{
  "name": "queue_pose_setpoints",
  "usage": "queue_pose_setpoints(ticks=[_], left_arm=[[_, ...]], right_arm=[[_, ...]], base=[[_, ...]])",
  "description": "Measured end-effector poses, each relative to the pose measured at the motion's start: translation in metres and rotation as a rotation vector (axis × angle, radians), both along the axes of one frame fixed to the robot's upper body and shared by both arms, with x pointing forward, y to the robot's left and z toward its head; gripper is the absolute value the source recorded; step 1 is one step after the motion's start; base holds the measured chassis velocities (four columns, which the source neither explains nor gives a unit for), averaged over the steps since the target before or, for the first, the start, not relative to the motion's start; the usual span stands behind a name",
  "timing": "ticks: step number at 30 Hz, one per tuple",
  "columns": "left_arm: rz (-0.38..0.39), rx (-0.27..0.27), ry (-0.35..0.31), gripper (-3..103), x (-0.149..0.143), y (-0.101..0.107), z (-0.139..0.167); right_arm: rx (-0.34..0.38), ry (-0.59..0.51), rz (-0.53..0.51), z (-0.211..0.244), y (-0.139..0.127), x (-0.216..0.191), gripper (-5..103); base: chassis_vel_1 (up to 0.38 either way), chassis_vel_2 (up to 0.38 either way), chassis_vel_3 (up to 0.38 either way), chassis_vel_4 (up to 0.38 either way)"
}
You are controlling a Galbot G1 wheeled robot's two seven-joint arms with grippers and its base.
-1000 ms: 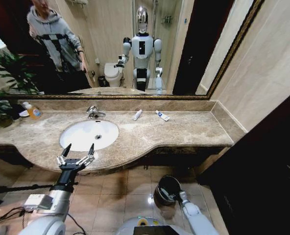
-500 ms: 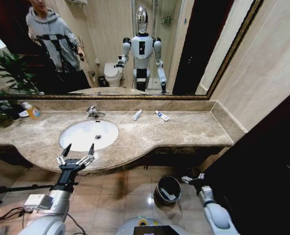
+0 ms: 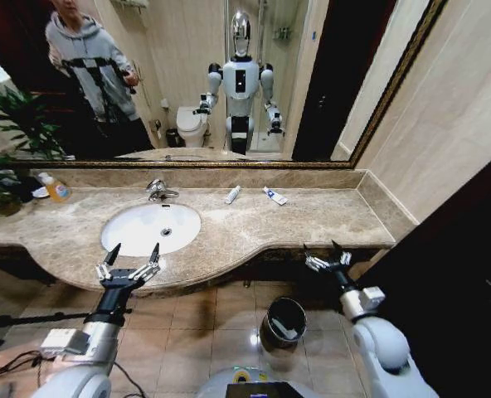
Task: Pick up the trash from the sink and place it in the trash bin.
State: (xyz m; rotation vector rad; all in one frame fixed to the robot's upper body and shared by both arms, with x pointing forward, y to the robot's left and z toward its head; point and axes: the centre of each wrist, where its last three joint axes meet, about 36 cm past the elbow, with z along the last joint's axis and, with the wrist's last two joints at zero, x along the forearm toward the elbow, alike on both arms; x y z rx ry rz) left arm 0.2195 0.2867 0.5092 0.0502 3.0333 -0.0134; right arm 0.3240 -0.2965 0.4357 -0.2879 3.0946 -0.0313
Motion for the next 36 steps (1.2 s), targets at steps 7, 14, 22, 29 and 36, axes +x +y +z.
queue_pose_setpoints(ticks=[7, 14, 22, 29, 36], left_arm=[[0.0, 0.0, 0.0, 100, 0.0, 0.0, 0.0], [0.0, 0.0, 0.0, 100, 0.0, 0.0, 0.0], [0.0, 0.0, 0.0, 100, 0.0, 0.0, 0.0], [0.0, 0.0, 0.0, 100, 0.0, 0.0, 0.0], [0.0, 0.0, 0.0, 100, 0.0, 0.0, 0.0]], right_arm=[[-0.059, -0.039, 0.031, 0.002, 0.0, 0.088, 100], [0.017, 0.072, -0.005, 0.009, 0.011, 0.154, 100], [0.121, 0.146, 0.056, 0.02, 0.07, 0.227, 100], [0.096, 0.144, 0.045, 0.011, 0.078, 0.275, 100], [0.054, 0.146, -0.005, -0.008, 0.063, 0.29, 100]], base=[[0.0, 0.0, 0.0, 0.0], [0.0, 0.0, 0.0, 0.0], [0.0, 0.0, 0.0, 0.0], [0.0, 0.0, 0.0, 0.0], [0.0, 0.0, 0.0, 0.0]])
